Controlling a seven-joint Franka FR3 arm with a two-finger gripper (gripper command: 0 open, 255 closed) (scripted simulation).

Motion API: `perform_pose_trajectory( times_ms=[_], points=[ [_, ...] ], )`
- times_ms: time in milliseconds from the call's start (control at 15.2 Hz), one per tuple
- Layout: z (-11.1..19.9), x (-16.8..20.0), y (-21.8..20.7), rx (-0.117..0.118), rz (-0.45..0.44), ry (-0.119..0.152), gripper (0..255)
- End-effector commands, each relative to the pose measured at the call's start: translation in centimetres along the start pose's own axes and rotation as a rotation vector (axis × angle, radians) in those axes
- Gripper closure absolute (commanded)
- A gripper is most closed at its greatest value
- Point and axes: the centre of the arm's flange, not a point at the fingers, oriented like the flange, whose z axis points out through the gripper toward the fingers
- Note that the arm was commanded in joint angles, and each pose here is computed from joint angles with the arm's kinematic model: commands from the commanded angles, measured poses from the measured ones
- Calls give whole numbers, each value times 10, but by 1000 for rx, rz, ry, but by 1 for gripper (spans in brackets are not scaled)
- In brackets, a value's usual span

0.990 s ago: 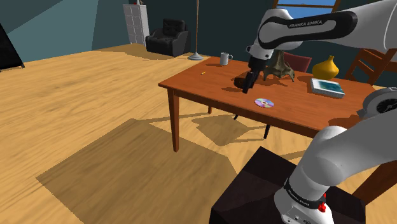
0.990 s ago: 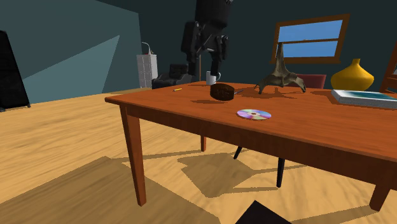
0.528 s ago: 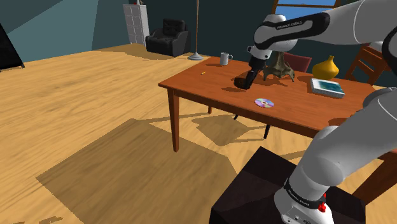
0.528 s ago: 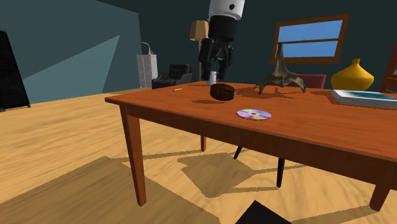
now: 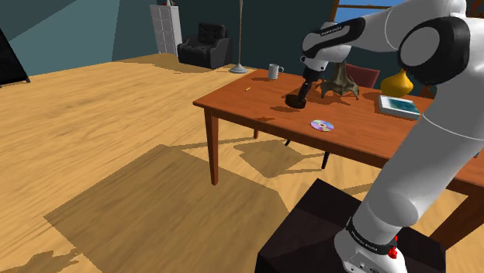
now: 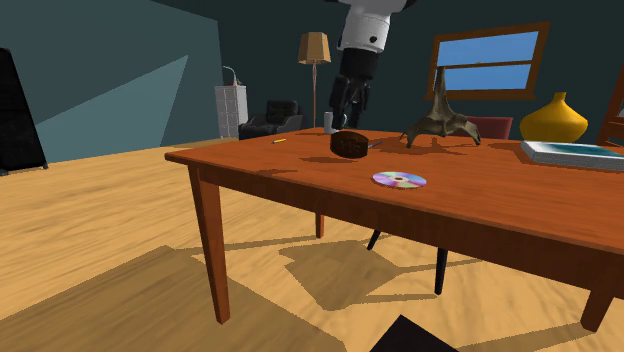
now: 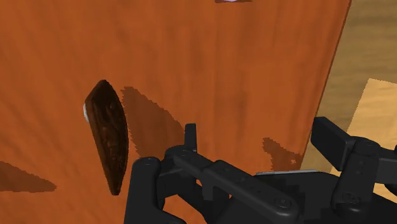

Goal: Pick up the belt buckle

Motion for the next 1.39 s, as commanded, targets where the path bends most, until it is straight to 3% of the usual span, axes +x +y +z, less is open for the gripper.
perform_pose_trajectory(
  times_ms=[0, 528, 1122, 1188, 1320],
  points=[
    [4, 4, 27, -4, -17, 10, 0],
    [18, 27, 123, -14, -72, 45, 0],
    [58, 20, 124, -14, -72, 45, 0],
    [58, 21, 124, -14, -72, 45, 255],
    [58, 21, 124, -14, -72, 45, 255]
  ],
)
